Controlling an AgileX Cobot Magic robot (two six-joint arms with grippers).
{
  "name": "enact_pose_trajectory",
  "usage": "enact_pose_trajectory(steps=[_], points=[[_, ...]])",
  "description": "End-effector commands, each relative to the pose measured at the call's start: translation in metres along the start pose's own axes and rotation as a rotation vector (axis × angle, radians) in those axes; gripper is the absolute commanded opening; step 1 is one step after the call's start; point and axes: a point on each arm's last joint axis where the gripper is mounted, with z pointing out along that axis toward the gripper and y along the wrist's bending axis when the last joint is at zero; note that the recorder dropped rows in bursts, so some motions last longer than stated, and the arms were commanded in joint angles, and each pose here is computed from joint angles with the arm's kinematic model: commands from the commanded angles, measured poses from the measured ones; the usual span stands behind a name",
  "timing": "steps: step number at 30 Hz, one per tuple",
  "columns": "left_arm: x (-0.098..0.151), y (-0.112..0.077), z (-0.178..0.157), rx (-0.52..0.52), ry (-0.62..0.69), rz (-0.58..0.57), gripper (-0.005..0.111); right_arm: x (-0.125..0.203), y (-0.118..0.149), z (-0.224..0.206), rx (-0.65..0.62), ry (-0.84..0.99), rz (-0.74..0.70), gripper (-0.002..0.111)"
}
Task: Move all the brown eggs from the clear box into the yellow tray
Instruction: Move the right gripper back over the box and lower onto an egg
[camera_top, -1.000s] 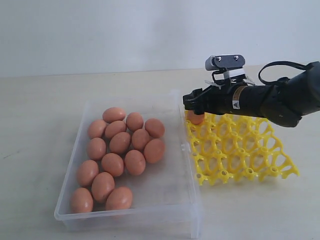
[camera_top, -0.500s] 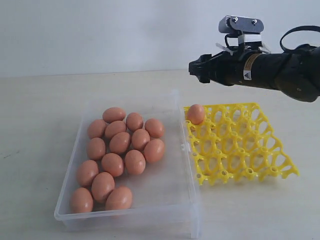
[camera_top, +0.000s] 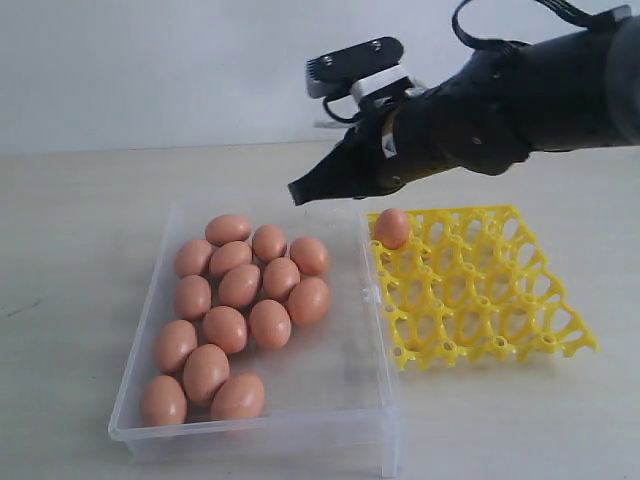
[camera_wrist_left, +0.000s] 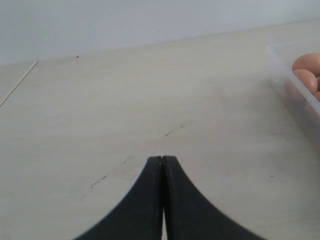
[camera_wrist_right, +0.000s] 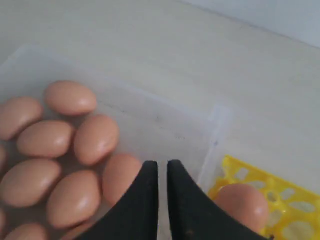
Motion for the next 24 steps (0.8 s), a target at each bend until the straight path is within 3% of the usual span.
enact_pose_trajectory(steps=[1,2,4,10,18,24], points=[[-0.002,0.0,-0.001,-0.003,-0.015,-0.007,0.0,-0.001,0.048,-0.01,-0.168,0.289,-0.09,0.008],[-0.002,0.0,-0.001,-0.003,-0.015,-0.007,0.0,0.002,0.066,-0.011,-0.279,0.443,-0.109,0.011],[-0.002,0.0,-0.001,-0.003,-0.015,-0.007,0.0,0.0,0.083,-0.009,-0.383,0.549,-0.143,0.018],[-0.002,0.0,-0.001,-0.003,-0.015,-0.007,0.0,0.006,0.112,0.019,-0.395,0.646,-0.155,0.05],[-0.002,0.0,-0.001,-0.003,-0.015,-0.007,0.0,0.031,0.132,0.06,-0.359,0.759,-0.038,0.054],[-0.002,0.0,-0.001,-0.003,-0.015,-0.007,0.0,0.039,0.135,0.065,-0.356,0.826,0.019,0.054]])
